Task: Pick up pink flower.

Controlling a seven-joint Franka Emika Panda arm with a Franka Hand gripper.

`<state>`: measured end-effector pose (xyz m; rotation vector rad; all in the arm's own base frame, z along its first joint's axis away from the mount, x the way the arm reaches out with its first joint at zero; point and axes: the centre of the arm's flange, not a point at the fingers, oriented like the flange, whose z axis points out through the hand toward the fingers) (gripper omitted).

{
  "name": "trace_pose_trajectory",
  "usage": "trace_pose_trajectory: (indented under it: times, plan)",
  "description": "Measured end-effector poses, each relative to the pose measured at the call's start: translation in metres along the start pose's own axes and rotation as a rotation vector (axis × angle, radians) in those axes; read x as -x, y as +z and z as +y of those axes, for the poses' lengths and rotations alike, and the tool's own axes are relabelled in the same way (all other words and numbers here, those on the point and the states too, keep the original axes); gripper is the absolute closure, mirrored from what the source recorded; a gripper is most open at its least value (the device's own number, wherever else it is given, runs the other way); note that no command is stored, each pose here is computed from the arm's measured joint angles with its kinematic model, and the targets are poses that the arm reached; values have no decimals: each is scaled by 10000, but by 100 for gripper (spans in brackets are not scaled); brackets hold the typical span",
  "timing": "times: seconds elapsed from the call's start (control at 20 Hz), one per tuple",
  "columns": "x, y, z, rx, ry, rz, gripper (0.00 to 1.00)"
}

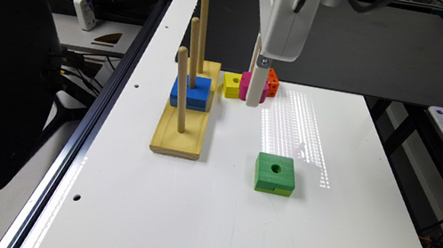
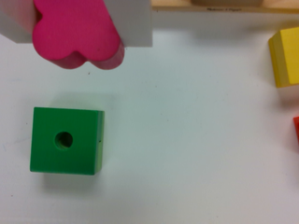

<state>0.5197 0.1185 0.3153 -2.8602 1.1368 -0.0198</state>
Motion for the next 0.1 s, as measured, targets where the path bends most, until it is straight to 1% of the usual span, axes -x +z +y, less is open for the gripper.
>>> trace_pose_trajectory:
  times: [0.05,0.1]
  plan:
    - [2,-49,-1,-30,-4,34,100]
    - [8,-108,1,-41,-9,57,100]
